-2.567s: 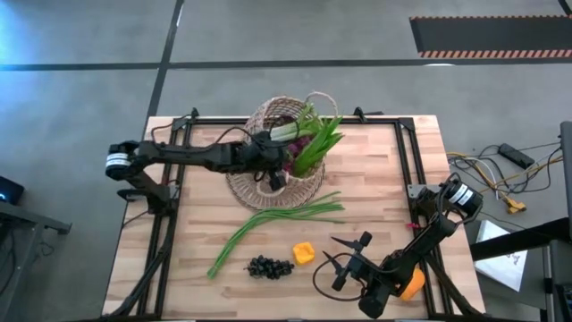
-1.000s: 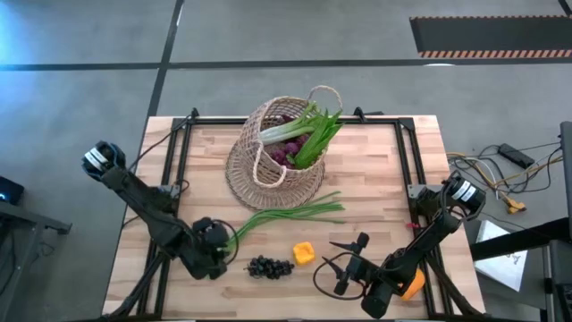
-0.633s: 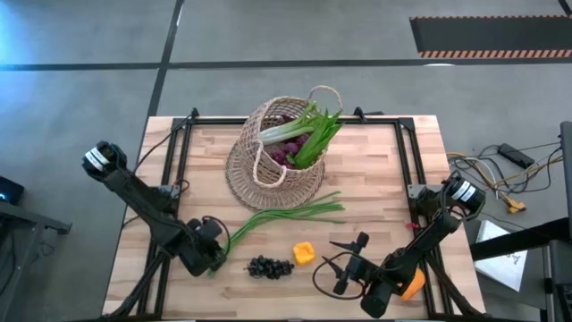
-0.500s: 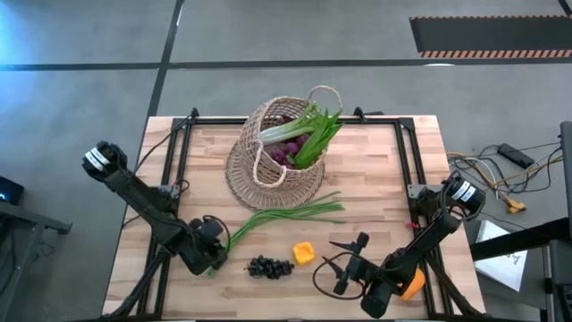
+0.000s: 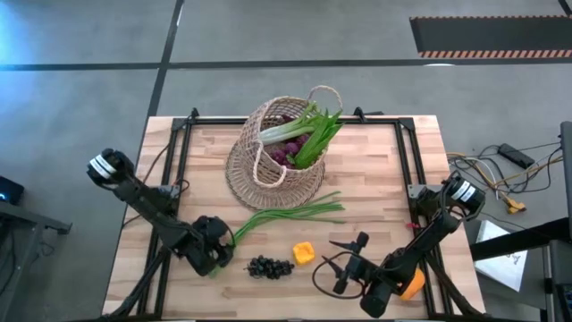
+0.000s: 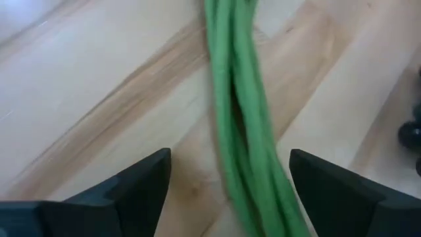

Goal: Build produce basket
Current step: Put the green string beans into the brown basket

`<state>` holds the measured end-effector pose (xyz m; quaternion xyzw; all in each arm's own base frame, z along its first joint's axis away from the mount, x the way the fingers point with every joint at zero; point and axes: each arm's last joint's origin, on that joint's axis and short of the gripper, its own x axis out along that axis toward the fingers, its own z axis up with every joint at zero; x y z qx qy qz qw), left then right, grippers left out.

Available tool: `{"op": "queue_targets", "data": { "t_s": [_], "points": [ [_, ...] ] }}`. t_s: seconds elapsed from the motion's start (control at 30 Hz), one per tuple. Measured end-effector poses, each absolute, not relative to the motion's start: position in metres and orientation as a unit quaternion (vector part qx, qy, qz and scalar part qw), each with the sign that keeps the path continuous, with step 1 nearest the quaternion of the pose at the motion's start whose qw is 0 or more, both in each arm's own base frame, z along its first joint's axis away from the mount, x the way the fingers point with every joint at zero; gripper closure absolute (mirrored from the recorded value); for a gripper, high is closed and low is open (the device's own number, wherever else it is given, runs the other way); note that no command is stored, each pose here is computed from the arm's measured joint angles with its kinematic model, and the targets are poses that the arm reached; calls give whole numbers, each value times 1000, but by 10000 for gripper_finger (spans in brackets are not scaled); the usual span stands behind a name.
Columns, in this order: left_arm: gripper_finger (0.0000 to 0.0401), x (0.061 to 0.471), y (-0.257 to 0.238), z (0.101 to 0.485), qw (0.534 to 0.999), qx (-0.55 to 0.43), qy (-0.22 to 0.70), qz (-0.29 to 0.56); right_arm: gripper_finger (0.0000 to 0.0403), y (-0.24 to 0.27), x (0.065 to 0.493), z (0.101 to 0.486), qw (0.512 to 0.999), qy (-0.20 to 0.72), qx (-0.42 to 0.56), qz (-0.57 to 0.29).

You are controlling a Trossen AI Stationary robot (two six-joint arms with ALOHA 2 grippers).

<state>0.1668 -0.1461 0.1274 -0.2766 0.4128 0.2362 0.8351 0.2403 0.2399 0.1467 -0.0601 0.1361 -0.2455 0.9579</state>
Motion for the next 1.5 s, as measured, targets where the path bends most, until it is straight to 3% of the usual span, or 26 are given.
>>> {"op": "queue_targets", "data": {
  "t_s": [0.2, 0.4, 0.57, 0.73, 0.93, 1.2, 1.5],
  "points": [
    [166, 180, -151, 119, 835, -211, 440, 254, 182, 239, 241, 147, 957, 134, -60, -249],
    [282, 186, -143, 111, 816, -156, 485, 273, 182, 238, 242, 147, 957, 135, -65, -250],
    [380, 193, -138, 117, 814, -112, 518, 236, 182, 246, 237, 157, 960, 134, -75, -233],
    [381, 207, -135, 149, 815, -56, 533, 219, 182, 254, 234, 168, 965, 129, -70, -218],
    [380, 234, -138, 211, 828, 13, 517, 215, 182, 251, 240, 155, 965, 168, -50, -194],
    [380, 267, -144, 293, 891, 94, 402, 189, 181, 237, 256, 135, 957, 164, -10, -239],
    [380, 283, -132, 358, 913, 139, 335, 187, 181, 233, 267, 141, 959, 159, -5, -236]
  ]
}}
